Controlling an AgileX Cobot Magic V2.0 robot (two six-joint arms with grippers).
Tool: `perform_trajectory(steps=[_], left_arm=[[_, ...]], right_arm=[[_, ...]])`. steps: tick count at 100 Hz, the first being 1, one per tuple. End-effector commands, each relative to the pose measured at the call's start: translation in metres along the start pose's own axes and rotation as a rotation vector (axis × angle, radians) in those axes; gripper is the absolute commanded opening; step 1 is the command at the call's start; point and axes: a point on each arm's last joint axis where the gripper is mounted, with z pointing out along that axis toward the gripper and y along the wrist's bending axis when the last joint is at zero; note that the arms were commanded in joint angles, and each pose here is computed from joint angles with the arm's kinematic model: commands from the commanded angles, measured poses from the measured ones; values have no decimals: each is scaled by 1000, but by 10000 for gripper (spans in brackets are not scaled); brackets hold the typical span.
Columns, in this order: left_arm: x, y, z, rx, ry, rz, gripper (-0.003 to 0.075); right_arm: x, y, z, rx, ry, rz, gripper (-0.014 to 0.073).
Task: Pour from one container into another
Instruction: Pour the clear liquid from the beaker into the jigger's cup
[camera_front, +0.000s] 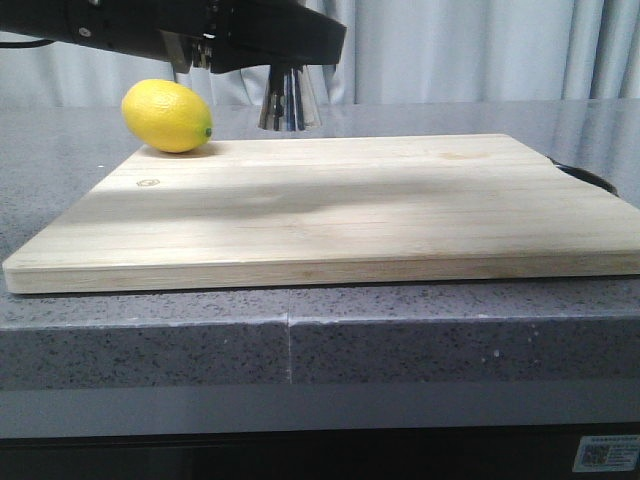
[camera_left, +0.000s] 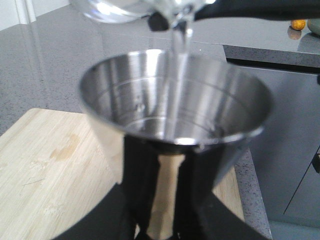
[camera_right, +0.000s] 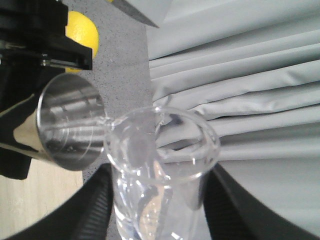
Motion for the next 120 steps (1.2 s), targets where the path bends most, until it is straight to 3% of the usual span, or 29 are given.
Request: perform_trajectory(steps=[1, 120], left_arm=[[-29, -7, -3, 16, -116, 27, -19], [-29, -7, -3, 16, -116, 27, -19]], right_arm=[[-5, -20, -11, 77, -42, -32, 205], [-6, -22, -11, 107, -46, -142, 205]])
